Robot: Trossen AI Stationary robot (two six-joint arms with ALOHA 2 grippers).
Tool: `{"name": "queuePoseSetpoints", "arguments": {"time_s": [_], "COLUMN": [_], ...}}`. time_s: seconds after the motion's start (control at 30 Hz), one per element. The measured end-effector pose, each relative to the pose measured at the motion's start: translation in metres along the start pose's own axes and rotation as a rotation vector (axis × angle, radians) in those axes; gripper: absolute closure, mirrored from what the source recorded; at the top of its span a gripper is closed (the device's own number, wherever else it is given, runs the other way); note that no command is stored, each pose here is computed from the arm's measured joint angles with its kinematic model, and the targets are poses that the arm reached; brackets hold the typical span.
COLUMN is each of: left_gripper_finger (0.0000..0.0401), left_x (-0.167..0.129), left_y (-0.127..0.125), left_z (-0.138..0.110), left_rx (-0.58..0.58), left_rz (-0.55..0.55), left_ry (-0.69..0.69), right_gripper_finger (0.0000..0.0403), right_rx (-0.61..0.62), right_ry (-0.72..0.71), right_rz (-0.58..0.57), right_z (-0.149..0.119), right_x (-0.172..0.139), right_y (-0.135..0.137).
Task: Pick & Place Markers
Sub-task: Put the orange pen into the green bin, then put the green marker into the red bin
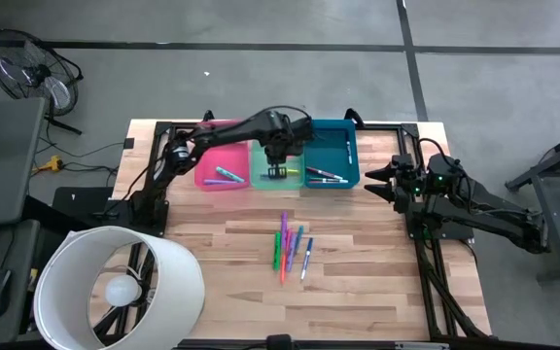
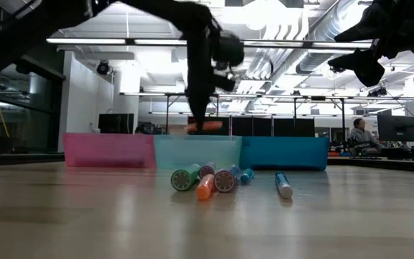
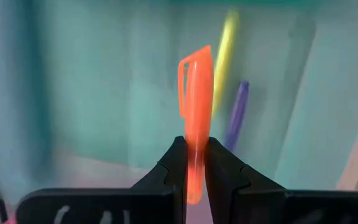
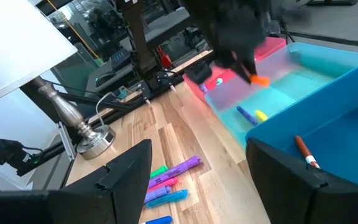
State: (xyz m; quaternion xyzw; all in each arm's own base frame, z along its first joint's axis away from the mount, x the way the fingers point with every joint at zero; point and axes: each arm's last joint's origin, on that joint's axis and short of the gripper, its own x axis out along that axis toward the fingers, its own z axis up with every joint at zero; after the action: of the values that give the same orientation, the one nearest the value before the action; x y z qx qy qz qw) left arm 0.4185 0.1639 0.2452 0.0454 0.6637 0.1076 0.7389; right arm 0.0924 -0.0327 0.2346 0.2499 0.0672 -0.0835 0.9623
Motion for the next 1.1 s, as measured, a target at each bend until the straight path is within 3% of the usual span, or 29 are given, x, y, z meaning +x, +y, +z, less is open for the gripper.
{"name": "queuePoseSetpoints", "arguments": {"time_s": [0.33,0.47,0.77,0.97,1.1], "left_gripper_finger": [0.0376,0.0376,0.028,0.0268,0.0267], "left_x": [0.03,0.028,0.03,0.029,0.01], "left_y": [-0.007,-0.01,-0.015,-0.022,-0.027], "left_z": [-0.011,-0.019,-0.035,-0.033,-0.033], "left_rx": [0.049,0.045,0.04,0.04,-0.044], "left_rz": [-0.024,-0.02,-0.015,-0.015,-0.009], "left_ry": [0.001,-0.024,-0.038,-0.041,-0.094], "right_gripper_finger": [0.0153,0.0153,0.0153,0.0153,0.0153], "right_rx": [0.0,0.0,0.001,0.001,0.001], "right_ry": [0.0,0.0,0.003,0.002,0.002], "right_rz": [0.0,0.0,-0.001,-0.001,-0.001], "right_z": [0.0,0.0,0.0,0.0,0.0], "right_x": [0.0,0.0,0.0,0.0,0.0], "right_y": [0.0,0.0,0.0,0.0,0.0]}}
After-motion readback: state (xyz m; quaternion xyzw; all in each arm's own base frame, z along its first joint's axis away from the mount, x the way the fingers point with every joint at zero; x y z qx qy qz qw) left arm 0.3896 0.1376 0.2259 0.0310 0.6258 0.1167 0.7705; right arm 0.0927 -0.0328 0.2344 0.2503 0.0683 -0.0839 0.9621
